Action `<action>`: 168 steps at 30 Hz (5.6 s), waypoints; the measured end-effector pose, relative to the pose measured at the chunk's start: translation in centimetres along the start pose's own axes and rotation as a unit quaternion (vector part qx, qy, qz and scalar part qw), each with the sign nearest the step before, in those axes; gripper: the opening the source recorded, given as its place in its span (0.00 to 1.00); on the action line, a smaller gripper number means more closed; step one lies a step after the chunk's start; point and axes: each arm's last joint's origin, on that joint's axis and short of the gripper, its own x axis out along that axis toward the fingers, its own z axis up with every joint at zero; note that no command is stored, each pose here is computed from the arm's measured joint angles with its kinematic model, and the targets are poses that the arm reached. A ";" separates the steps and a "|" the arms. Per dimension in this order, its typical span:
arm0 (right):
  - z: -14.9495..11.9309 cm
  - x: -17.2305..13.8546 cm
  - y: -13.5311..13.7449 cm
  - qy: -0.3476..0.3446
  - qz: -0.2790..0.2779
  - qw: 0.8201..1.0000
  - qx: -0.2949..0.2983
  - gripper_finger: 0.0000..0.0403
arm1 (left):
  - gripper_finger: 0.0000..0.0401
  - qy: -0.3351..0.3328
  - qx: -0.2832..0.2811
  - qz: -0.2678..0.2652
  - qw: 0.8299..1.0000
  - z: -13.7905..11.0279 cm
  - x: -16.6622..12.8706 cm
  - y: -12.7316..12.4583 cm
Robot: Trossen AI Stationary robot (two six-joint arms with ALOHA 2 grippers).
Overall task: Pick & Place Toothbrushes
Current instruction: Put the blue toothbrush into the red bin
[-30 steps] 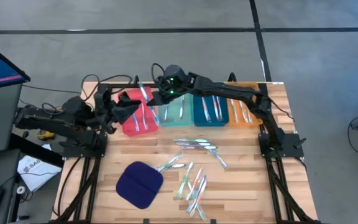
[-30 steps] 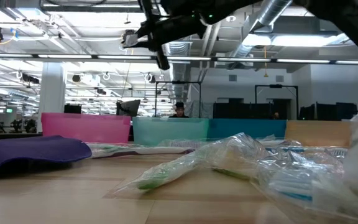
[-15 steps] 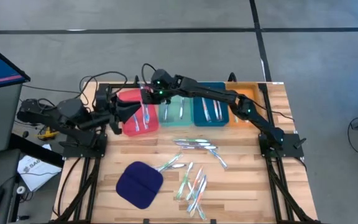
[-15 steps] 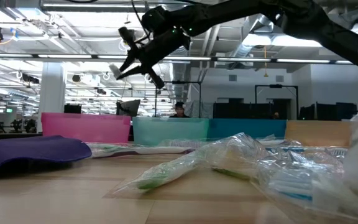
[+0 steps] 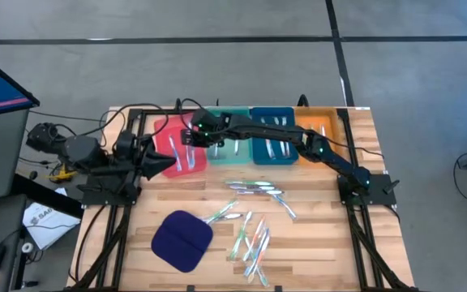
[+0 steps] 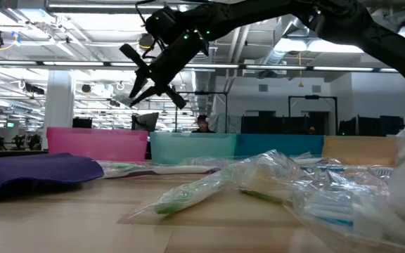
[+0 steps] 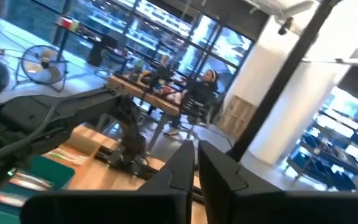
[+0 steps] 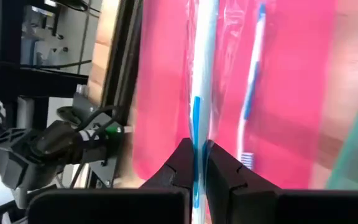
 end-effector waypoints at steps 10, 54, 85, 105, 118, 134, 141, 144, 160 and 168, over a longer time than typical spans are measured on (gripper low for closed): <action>0.2 0.0 0.5 -0.016 0.023 0.999 -0.015 0.02 | 0.01 0.025 0.019 0.013 0.999 -0.3 -0.4 0.5; 2.6 -10.2 5.4 0.036 0.196 0.967 -0.158 0.02 | 0.01 0.016 -0.244 0.077 0.967 -4.6 -4.3 14.6; 4.0 -16.1 8.4 0.057 0.381 0.896 -0.221 0.02 | 0.04 -0.133 -0.203 -0.016 0.970 -1.3 -3.4 13.6; 4.6 -16.2 8.1 0.042 0.372 0.902 -0.216 0.02 | 0.68 -0.158 -0.213 -0.039 0.963 -0.8 -0.4 15.2; 4.4 -15.0 7.2 0.044 0.330 0.921 -0.202 0.02 | 0.58 -0.148 -0.206 0.002 0.967 -1.5 1.0 16.6; 4.6 -14.7 6.4 0.057 0.302 0.929 -0.204 0.02 | 0.44 -0.157 -0.203 -0.004 0.966 -1.5 1.5 16.8; 4.6 -14.7 6.4 0.057 0.302 0.929 -0.204 0.02 | 0.37 -0.156 -0.213 -0.005 0.964 -1.5 1.5 16.8; 4.6 -14.7 6.4 0.056 0.303 0.929 -0.206 0.02 | 0.24 -0.155 -0.217 -0.004 0.964 -1.5 1.5 16.8; 5.0 -14.9 6.4 0.040 0.309 0.923 -0.225 0.32 | 0.05 -0.156 -0.237 -0.007 0.959 -1.5 1.5 16.8; 5.7 -15.0 5.9 0.061 0.317 0.919 -0.227 0.52 | 0.05 -0.157 -0.274 0.009 0.949 -1.5 1.2 17.4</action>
